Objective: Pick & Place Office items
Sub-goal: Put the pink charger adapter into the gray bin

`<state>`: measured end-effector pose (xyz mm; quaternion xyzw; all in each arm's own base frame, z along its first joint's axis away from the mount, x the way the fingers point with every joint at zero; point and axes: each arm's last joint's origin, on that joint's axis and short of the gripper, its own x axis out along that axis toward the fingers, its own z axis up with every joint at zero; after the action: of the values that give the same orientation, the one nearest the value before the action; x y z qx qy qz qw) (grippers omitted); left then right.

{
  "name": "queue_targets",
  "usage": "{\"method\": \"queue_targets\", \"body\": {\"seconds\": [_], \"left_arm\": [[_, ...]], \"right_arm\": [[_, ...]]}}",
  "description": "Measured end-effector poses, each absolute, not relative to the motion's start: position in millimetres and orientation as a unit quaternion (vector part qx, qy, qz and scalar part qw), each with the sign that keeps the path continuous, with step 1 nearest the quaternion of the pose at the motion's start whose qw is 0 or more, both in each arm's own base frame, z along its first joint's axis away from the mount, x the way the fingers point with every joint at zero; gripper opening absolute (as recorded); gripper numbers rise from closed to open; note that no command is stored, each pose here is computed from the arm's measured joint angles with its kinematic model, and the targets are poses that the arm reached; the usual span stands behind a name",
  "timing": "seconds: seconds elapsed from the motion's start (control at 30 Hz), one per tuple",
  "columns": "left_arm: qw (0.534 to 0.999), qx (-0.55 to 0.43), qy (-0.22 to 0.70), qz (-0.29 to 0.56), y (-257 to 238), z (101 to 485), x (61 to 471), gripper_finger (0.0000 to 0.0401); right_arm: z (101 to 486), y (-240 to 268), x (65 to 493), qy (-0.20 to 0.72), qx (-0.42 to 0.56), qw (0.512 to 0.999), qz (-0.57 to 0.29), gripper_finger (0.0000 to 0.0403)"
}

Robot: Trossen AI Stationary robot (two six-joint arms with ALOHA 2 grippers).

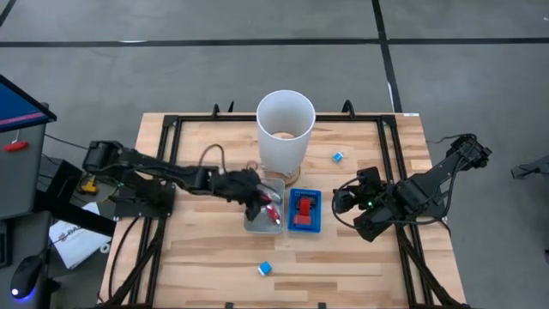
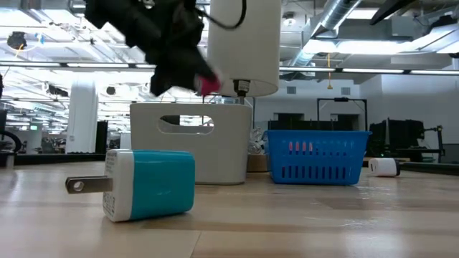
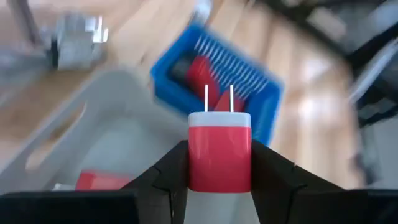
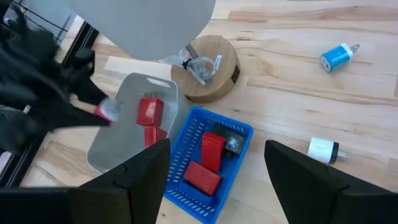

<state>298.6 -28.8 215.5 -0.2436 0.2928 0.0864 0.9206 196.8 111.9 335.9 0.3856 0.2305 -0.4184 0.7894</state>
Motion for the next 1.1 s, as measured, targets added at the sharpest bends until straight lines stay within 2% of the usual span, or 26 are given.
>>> {"method": "queue_targets", "body": {"seconds": [0.23,0.83,1.1], "left_arm": [[0.912,-0.167,0.356,0.119,-49.7,186.9,298.4,0.0122],[0.905,-0.158,0.374,0.127,-49.3,182.5,296.7,0.0122],[0.904,-0.158,0.379,0.122,-49.5,182.0,296.2,0.0165]], "right_arm": [[335.8,111.9,196.7,0.229,0.389,0.788,-0.419,0.0254],[335.2,110.1,194.9,0.234,0.378,0.787,-0.427,0.0254],[335.2,110.1,194.8,0.233,0.381,0.786,-0.428,0.0254]]}}
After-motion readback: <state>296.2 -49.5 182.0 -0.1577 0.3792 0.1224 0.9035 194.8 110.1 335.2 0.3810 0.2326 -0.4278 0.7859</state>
